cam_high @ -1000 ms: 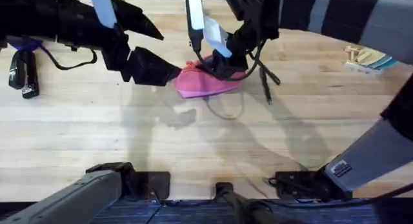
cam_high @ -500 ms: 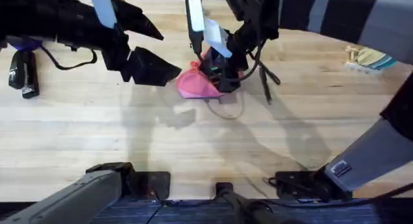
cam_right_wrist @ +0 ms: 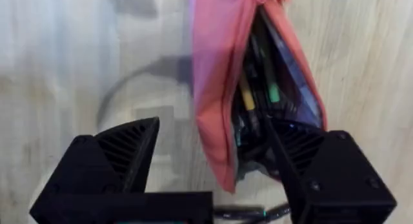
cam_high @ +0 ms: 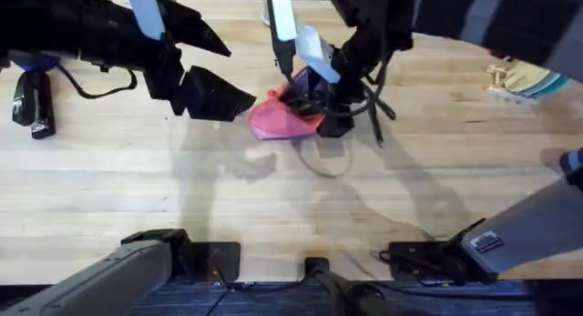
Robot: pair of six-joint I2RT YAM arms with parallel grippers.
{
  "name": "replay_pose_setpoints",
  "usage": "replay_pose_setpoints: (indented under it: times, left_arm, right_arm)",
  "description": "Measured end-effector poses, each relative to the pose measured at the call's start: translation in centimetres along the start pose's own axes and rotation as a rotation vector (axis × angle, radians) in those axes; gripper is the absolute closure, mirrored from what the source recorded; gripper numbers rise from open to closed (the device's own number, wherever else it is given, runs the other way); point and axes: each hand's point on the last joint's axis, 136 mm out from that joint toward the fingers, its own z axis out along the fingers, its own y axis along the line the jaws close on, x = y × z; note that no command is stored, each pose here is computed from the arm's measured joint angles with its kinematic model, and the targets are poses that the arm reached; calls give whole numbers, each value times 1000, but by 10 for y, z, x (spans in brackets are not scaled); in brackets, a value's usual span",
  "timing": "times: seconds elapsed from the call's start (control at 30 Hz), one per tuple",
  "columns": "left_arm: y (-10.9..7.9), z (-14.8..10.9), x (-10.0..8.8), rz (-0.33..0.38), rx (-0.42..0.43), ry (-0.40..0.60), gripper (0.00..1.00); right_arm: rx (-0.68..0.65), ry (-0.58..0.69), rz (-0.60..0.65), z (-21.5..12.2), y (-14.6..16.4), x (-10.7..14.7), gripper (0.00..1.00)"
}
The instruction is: Unzip the bag, pick up the pens from the table one at a time and place them inside, then zip the bag closed.
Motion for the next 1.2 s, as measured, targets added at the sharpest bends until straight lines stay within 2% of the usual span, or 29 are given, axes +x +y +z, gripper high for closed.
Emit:
replay_pose_setpoints:
  times: [0.3,0.53,0.73,0.87,1.07,1.1,1.2]
  left_arm:
    - [0,0,0,0,0,0,7]
    - [0,0,0,0,0,0,8]
    - [1,0,-1,6,-5,-4,8]
    - [2,0,-1,8,-6,-5,8]
    - [3,0,-3,16,-13,-9,8]
    - [6,0,-4,28,-21,-15,8]
    - [7,0,-5,33,-26,-18,7]
  right_arm:
    - [51,-22,-17,-44,15,-9,4]
    - [106,-5,-26,-61,16,-9,4]
    - [212,26,53,-84,9,-5,4]
    - [268,33,174,-96,6,0,4]
    - [319,19,448,-107,-7,22,4]
    - [377,9,646,-119,-24,53,4]
    - [417,-6,761,-126,-37,74,4]
